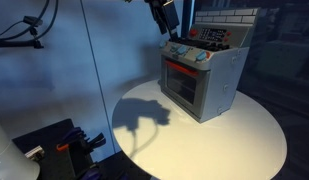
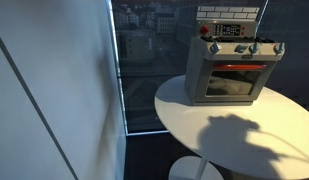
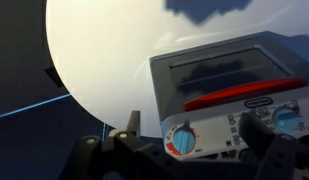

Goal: Rotate the far right knob of the stove clockwise once

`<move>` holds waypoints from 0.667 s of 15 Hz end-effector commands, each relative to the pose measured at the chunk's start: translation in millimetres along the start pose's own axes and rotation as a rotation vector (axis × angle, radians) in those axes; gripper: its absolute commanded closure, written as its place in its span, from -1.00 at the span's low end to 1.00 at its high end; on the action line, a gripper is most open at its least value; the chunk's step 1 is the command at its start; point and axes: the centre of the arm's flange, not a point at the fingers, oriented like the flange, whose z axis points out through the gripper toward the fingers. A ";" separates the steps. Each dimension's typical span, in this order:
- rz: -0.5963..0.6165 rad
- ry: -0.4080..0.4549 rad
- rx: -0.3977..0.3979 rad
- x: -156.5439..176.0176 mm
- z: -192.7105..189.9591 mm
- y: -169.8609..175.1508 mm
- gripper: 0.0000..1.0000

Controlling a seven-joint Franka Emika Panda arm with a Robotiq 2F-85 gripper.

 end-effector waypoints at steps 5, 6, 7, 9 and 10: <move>0.001 0.004 0.001 1.5 -1.6 -0.4 -1.00; 0.002 0.004 0.001 1.6 -1.7 -0.4 -1.00; 0.002 0.005 0.001 1.7 -1.8 -0.4 -1.00; 0.013 0.002 0.001 7.4 4.0 -3.7 -1.00; 0.018 -0.006 0.000 11.0 6.5 -5.3 -1.00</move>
